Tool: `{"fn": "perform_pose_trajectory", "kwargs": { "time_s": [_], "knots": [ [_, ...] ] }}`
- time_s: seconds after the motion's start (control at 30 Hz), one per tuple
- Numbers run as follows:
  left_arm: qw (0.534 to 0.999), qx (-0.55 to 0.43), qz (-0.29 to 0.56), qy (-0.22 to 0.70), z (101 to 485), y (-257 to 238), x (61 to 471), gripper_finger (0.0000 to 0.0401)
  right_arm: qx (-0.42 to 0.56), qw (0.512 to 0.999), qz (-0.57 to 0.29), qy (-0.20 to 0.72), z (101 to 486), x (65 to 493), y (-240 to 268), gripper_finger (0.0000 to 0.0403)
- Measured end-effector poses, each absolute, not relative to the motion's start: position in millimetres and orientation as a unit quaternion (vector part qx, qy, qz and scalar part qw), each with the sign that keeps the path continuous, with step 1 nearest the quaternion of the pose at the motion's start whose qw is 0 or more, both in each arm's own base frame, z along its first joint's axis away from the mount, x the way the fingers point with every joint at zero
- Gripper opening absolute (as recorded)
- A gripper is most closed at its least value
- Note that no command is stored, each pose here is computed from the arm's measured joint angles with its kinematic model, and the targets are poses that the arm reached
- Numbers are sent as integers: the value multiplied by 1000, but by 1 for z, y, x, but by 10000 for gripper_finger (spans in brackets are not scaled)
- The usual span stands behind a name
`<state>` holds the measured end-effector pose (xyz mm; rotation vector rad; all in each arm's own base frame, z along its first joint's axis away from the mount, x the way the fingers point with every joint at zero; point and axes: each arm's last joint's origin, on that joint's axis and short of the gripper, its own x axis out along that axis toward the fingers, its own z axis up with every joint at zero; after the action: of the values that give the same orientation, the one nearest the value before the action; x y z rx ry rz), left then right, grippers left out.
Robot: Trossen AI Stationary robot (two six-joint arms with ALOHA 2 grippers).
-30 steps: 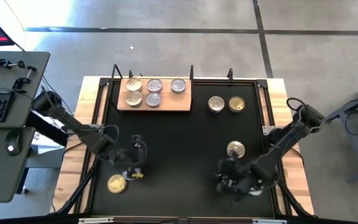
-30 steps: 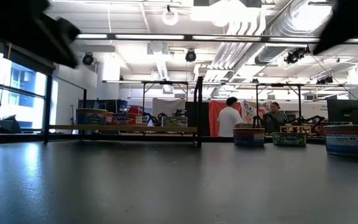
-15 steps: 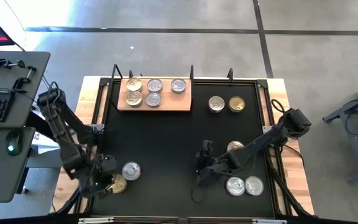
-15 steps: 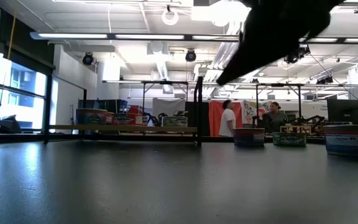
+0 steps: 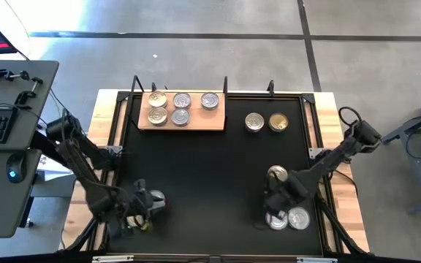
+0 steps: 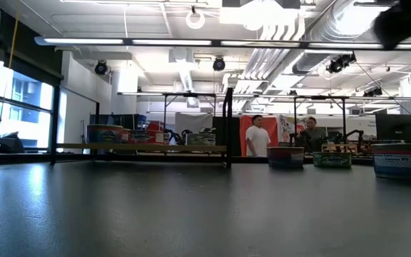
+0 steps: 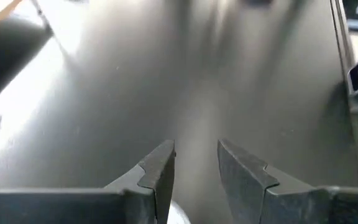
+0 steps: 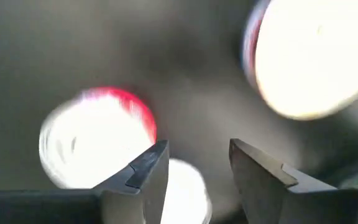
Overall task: Stack canned seafood by type on shelf
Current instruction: Put the green tuna can on the shelf
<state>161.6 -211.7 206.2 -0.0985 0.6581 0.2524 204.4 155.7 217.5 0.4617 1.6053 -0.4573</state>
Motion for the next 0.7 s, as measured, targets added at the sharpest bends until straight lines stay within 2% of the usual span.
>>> {"fn": "perform_pose_trajectory", "kwargs": {
  "time_s": [0.37, 0.7],
  "knots": [
    [914, 95, 85, 385, 173, -192, 230, 115, 301, 589, -284, 694, 206, 168, 211, 150],
    [905, 148, 104, 386, 180, -181, 228, 115, 259, 581, -335, 696, 183, 167, 218, 65]
  ]
}}
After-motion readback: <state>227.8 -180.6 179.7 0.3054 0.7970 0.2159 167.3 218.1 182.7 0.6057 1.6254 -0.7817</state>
